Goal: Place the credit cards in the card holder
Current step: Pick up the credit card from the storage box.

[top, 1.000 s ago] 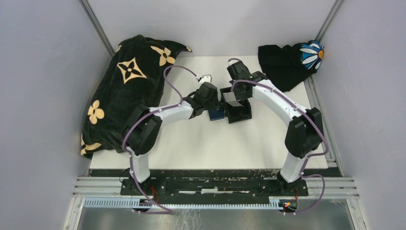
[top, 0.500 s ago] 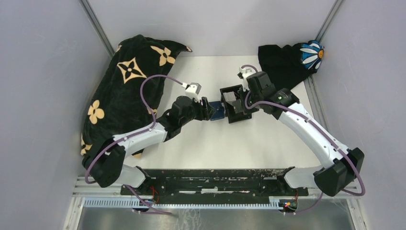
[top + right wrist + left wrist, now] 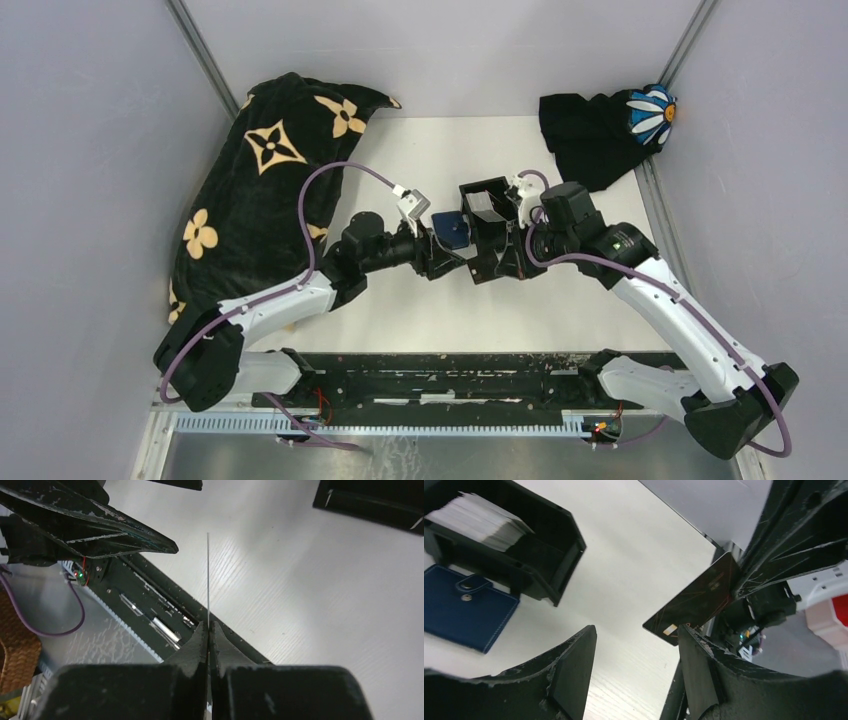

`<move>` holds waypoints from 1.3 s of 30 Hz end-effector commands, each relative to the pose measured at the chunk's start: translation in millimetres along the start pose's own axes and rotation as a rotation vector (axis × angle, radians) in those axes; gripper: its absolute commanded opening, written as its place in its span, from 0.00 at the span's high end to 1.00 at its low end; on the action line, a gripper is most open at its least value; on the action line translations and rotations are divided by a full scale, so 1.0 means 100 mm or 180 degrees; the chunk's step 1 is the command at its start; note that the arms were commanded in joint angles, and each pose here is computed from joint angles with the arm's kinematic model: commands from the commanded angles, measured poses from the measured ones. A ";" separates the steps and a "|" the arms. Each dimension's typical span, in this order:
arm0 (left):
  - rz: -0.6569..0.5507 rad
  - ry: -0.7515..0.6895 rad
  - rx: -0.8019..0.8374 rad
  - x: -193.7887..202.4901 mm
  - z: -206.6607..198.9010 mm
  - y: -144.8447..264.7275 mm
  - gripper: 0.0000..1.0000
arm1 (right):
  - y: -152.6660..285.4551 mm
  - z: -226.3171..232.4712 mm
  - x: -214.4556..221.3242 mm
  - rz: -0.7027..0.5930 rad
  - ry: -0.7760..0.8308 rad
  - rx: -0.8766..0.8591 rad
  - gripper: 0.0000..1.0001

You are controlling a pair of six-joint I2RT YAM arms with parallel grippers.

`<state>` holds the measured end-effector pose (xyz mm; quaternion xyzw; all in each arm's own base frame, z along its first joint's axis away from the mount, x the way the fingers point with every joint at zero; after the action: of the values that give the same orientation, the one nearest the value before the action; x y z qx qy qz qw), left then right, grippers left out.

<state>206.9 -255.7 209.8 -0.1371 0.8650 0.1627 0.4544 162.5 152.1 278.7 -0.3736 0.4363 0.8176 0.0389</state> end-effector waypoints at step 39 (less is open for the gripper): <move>0.0672 -0.0108 0.1224 0.27 -0.28 -0.08 0.97 | -0.44 0.07 -0.09 0.0045 -0.0422 -0.0740 0.95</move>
<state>172.5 -269.2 191.5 0.0450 0.8896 0.0574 0.4508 159.8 176.1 239.0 -0.2695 0.3715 0.8878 -0.0337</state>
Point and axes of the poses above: each gripper's point midway between its finger pads, its own y axis back along the fingers, its own z axis along the line the jaws close on, x = y × z, the point moved 8 cm from there along y, back along the fingers, and after that the axes turned 6 degrees about y, right-handed, at the moved point
